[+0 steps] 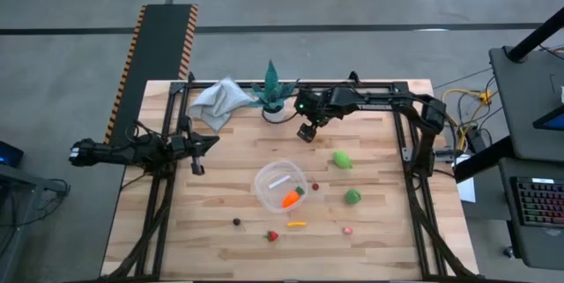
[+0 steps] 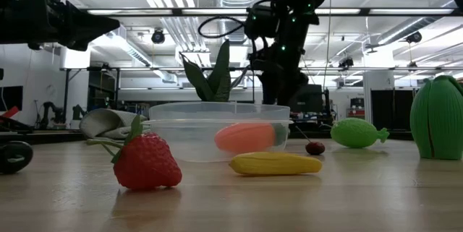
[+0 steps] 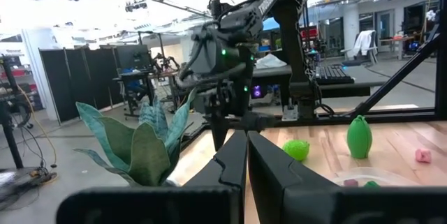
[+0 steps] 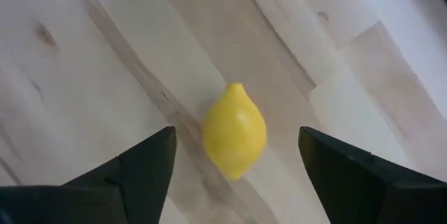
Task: Pick and placing Produce into tupperware
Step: Put the lemon into the bin, then put the honeydew into the bin
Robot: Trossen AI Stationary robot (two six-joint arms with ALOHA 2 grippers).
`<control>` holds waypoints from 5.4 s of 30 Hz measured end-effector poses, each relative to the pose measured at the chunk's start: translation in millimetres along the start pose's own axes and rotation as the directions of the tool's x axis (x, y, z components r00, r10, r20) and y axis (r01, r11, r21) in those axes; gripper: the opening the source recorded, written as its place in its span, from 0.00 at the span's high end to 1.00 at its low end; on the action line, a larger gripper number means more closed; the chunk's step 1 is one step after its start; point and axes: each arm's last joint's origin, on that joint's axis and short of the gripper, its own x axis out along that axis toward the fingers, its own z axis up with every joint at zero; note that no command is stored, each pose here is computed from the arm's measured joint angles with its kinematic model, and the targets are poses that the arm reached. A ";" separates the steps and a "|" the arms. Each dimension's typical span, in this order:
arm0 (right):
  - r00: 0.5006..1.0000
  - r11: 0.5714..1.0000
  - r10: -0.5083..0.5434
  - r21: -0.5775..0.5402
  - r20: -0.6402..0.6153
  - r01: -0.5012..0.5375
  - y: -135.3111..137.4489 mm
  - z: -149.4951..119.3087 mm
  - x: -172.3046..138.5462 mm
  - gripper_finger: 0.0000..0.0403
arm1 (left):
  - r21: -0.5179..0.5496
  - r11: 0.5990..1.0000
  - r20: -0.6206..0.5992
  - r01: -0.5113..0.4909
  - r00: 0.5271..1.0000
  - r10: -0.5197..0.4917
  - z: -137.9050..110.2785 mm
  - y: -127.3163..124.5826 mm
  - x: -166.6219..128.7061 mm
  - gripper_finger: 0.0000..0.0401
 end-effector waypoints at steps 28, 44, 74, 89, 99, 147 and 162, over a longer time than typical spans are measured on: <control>0.995 0.999 -0.033 -0.021 -0.097 0.031 -8.0 -1.0 54.2 0.31 | 0.000 1.000 -0.003 0.001 1.000 -0.001 -0.4 -0.1 0.0 1.00; 0.995 0.998 -0.034 -0.048 -0.097 0.029 -10.0 -0.6 55.7 0.45 | 0.001 1.000 -0.005 0.001 1.000 -0.001 -0.7 -0.1 0.0 1.00; 0.989 0.983 0.075 -0.176 0.130 -0.052 30.4 -3.4 -32.8 0.52 | 0.002 1.000 -0.009 0.002 1.000 -0.002 -1.0 -0.4 0.4 1.00; 0.909 0.907 0.299 -0.381 0.290 -0.177 119.7 -32.4 -78.9 0.52 | -0.003 1.000 0.006 -0.001 1.000 0.001 1.1 0.2 -0.1 1.00; 0.888 0.871 0.364 -0.440 0.281 -0.218 161.6 -45.7 -59.5 0.52 | -0.011 1.000 0.008 0.003 1.000 -0.003 1.2 0.1 0.0 1.00; 0.931 0.894 0.303 -0.399 0.203 -0.204 172.4 -44.7 -0.7 0.34 | -0.061 0.997 0.013 0.050 0.999 -0.050 0.6 -1.4 -0.1 1.00; 0.916 0.897 0.223 -0.439 0.332 -0.060 124.7 -41.9 -93.0 0.39 | -0.062 0.997 0.017 0.052 0.999 -0.051 0.9 -1.4 -0.1 1.00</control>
